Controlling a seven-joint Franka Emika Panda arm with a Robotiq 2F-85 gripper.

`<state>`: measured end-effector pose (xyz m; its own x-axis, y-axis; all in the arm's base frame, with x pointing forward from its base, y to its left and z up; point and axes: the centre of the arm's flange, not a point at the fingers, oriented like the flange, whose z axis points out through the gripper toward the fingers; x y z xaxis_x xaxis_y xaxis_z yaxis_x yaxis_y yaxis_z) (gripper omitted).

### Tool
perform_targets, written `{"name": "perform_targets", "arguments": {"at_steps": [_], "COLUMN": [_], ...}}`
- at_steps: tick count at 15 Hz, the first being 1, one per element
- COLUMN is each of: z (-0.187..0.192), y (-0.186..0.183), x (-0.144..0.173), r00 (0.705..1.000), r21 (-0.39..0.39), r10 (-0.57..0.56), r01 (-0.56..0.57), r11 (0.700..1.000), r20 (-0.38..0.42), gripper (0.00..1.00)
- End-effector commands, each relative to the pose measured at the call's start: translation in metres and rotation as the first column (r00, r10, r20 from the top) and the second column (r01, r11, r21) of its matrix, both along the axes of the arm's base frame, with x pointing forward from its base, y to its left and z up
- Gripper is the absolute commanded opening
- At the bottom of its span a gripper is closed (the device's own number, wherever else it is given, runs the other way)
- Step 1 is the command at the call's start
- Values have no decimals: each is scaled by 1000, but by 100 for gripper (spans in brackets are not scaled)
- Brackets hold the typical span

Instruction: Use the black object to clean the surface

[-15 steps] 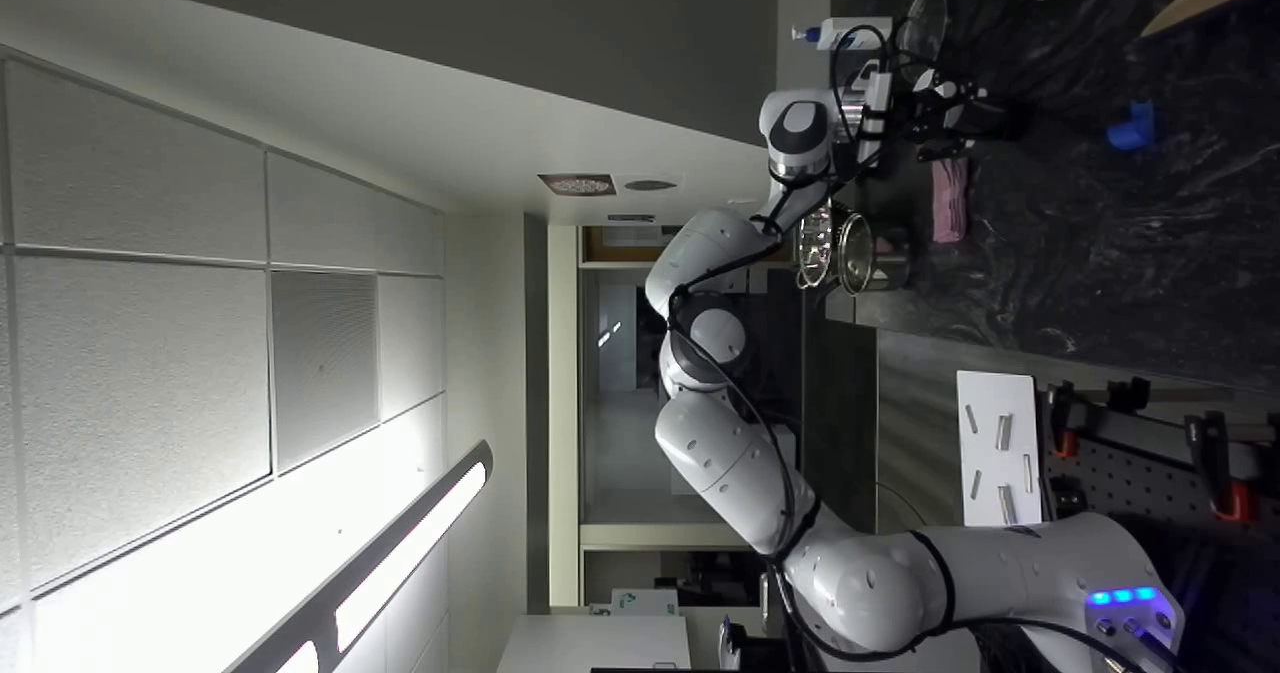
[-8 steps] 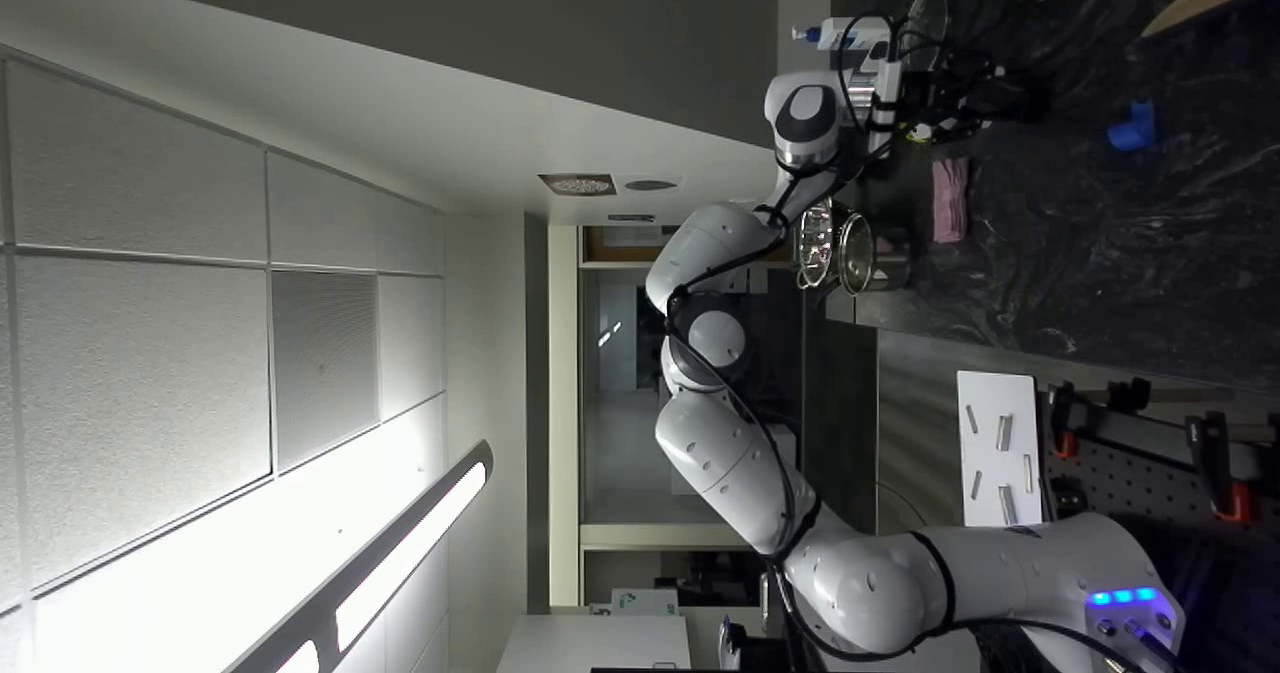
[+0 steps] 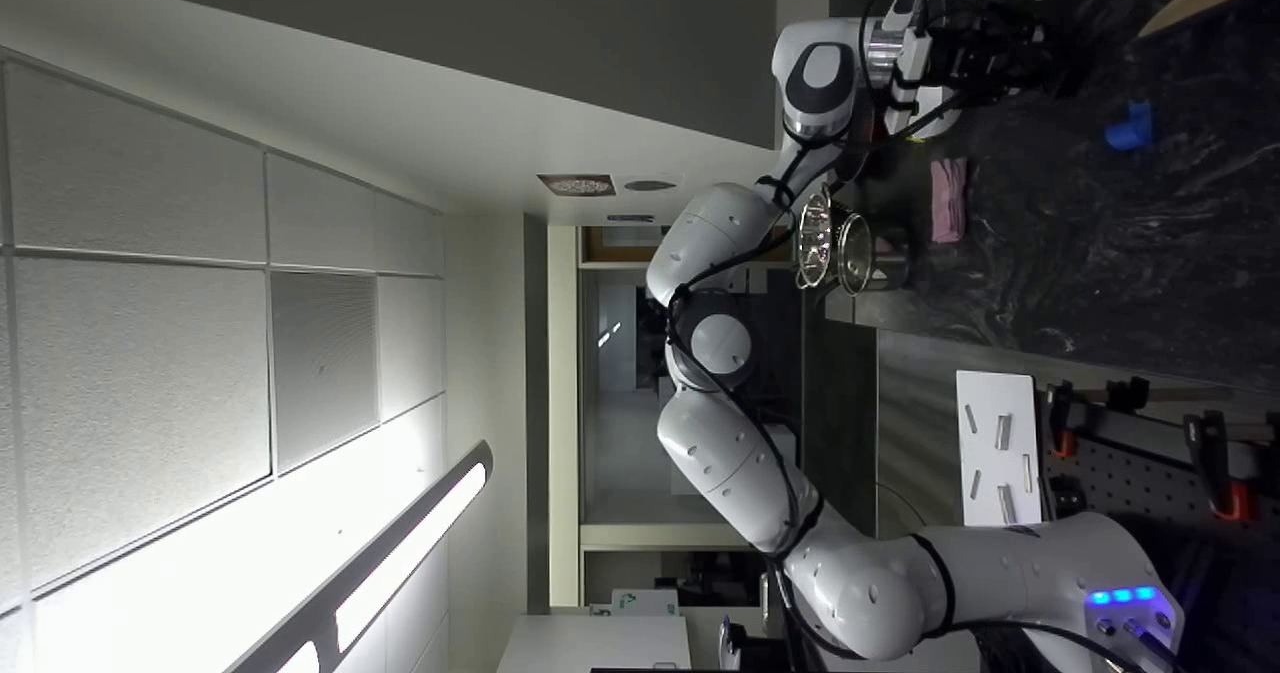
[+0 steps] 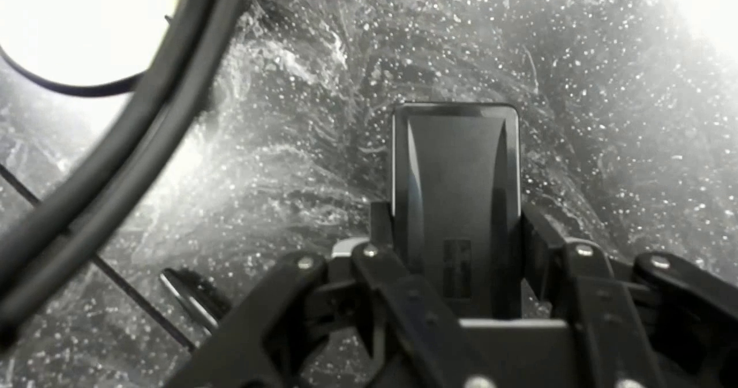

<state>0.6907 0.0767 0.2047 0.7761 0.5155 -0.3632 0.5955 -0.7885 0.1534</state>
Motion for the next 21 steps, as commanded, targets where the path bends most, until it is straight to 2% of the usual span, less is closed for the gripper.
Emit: {"name": "perform_targets", "arguments": {"at_steps": [1,4,7,14,18,21], "z": [16,27,22,2,1,1], "y": [-23,-45,-44,23,64,90], "x": [14,19,19,-6,-19,-31], "r00": [990,973,974,999,994,979], "r21": [69,126,131,97,86,84], "r10": [-140,-226,-225,-24,99,198], "r01": [138,220,220,26,-95,-194], "r11": [988,967,967,995,992,977], "r20": [24,36,27,-31,-41,-51], "gripper": [29,29,29,29,29,29]}}
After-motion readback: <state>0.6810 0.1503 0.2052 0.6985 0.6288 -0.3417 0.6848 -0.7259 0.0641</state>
